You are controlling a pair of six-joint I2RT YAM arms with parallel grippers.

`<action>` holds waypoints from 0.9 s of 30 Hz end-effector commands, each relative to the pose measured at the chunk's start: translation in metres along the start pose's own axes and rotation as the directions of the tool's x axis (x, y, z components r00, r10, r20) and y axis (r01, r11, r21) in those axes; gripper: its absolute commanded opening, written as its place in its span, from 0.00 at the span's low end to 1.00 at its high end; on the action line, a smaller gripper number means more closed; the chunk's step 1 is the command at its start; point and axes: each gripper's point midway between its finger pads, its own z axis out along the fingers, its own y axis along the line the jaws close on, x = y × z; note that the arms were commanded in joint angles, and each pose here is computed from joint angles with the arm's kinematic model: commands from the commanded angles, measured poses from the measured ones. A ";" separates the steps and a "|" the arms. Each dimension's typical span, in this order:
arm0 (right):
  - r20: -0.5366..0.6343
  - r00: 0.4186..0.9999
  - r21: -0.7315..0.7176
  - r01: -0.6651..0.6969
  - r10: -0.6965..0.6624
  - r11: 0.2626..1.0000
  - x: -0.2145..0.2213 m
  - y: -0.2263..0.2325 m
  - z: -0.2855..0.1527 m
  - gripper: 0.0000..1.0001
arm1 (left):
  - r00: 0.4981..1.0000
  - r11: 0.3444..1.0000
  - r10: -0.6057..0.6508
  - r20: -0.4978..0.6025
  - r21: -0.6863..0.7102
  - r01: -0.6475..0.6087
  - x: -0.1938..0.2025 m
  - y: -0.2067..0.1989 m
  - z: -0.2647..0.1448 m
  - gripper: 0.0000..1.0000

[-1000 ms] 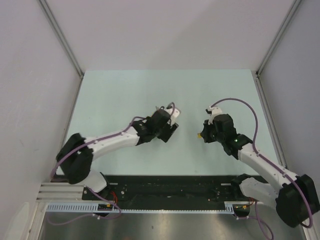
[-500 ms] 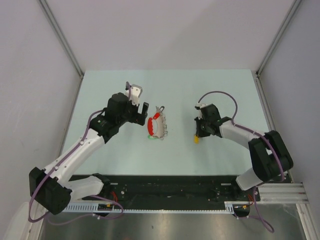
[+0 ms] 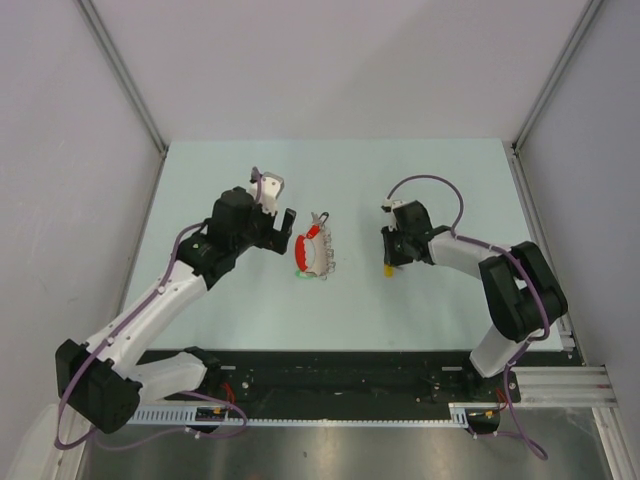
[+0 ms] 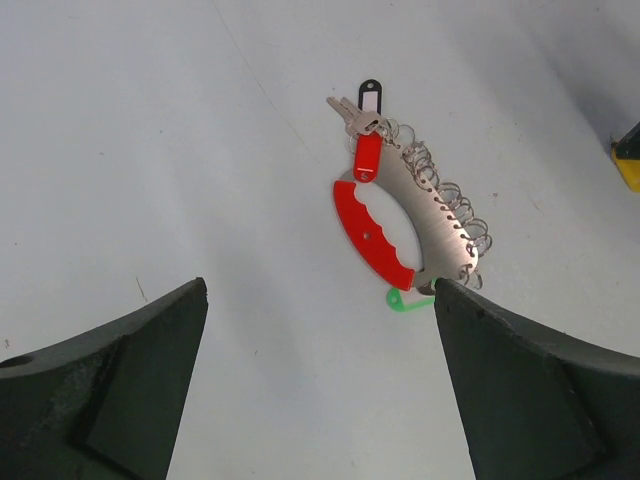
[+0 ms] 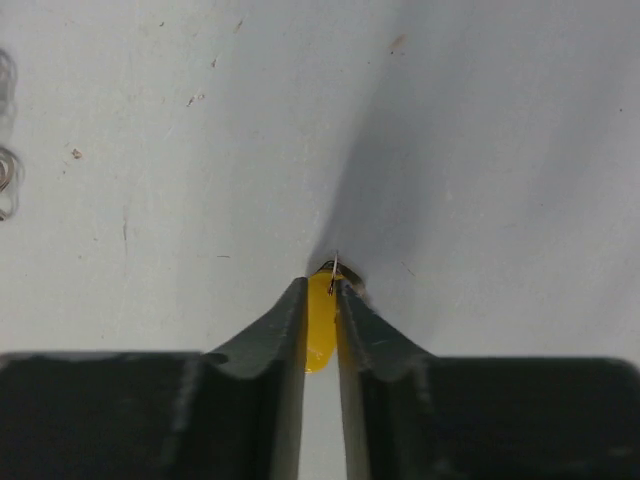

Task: Put the keys on the keyring

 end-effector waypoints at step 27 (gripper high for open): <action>0.338 0.913 -0.556 0.389 -0.228 0.735 -0.038 0.150 0.014 0.35 | 0.995 0.999 0.023 0.102 -0.033 -0.020 -0.023 0.013 -0.027 1.00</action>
